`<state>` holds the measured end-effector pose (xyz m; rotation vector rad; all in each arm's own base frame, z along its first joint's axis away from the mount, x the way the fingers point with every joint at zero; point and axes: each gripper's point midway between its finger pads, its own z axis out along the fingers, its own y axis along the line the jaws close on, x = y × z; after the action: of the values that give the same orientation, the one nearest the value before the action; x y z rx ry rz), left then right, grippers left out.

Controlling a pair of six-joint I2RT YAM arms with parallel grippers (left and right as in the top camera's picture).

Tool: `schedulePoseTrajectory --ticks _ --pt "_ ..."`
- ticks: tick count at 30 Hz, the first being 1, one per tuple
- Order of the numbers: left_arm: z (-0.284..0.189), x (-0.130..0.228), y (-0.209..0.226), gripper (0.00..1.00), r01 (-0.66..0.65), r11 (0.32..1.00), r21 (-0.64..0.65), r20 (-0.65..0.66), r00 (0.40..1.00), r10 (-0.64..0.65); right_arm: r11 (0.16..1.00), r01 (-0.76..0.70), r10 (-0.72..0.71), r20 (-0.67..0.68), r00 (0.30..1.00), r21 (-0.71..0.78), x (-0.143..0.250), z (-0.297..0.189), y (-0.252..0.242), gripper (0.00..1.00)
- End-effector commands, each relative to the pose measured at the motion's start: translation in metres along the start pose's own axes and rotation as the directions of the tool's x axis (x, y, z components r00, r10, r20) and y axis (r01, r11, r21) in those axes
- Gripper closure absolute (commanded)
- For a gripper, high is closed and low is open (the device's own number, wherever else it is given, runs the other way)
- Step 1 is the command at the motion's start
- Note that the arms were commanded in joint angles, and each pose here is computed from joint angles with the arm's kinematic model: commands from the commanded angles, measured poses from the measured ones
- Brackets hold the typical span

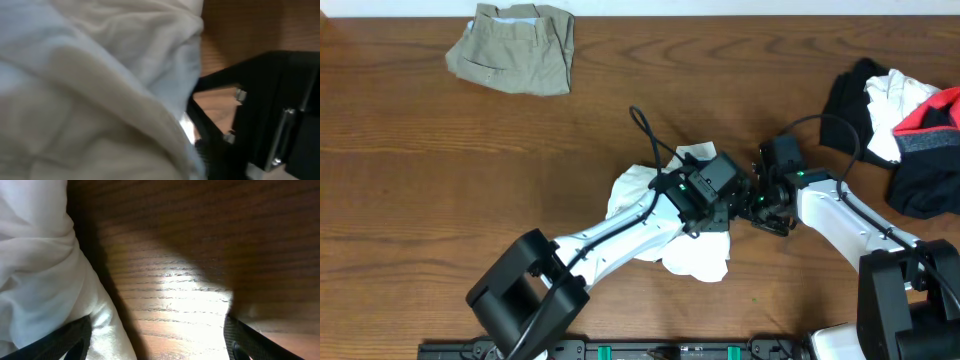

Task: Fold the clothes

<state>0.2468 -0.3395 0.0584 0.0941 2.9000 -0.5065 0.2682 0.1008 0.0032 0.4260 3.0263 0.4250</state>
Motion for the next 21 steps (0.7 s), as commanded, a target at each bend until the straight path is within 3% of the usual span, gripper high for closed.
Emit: schedulePoseTrajectory --ticks 1,11,21 --pt "0.000 -0.002 -0.009 0.45 -0.009 1.000 0.017 0.006 1.000 0.009 0.999 -0.017 0.020 -0.066 0.998 0.044 0.015 0.018 -0.013 0.14" --pt "-0.029 -0.003 -0.033 0.30 -0.140 0.981 0.132 0.030 0.990 0.137 0.994 -0.087 0.092 -0.077 0.993 0.064 0.007 0.007 -0.035 0.10" --pt "-0.139 -0.017 -0.055 0.17 -0.303 0.918 0.257 0.252 0.938 0.239 0.988 -0.124 0.132 -0.079 0.988 0.096 -0.016 -0.028 -0.049 0.05"
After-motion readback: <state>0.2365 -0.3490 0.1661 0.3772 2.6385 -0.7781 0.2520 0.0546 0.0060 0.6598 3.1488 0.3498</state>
